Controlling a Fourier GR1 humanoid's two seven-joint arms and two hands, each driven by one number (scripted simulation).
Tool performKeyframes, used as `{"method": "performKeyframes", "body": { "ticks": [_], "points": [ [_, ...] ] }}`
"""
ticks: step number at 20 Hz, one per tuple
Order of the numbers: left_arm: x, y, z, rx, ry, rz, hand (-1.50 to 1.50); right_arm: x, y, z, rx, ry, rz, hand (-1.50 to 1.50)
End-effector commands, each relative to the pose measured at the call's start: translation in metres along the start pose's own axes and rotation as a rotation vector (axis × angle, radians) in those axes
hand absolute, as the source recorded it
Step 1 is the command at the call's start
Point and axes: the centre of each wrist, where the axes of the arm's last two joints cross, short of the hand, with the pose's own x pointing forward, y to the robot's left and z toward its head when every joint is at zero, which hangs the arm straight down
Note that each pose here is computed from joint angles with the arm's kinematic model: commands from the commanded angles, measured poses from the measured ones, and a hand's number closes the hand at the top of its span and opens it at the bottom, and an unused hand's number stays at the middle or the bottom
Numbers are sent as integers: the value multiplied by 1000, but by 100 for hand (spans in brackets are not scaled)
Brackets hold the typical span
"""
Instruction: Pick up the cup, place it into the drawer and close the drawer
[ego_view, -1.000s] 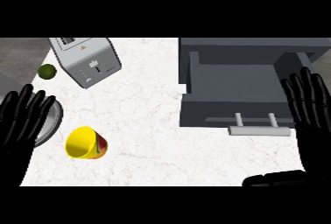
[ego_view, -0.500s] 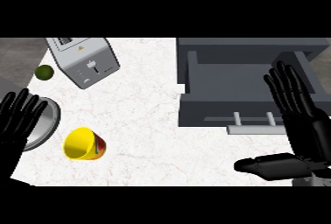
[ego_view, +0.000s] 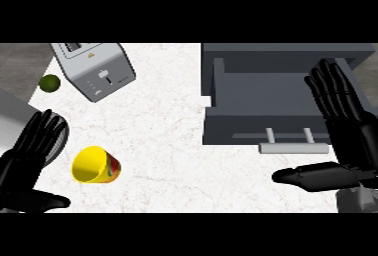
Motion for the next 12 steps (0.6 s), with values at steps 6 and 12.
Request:
{"method": "performKeyframes", "body": {
  "ticks": [6,12],
  "points": [
    [-47,39,5,70,88,-16,-150,11,-18,-22,-10,-27,7,-150],
    [-107,19,18,72,126,-42,-150,-3,-13,-20,2,-8,-4,-150]
  ]
}}
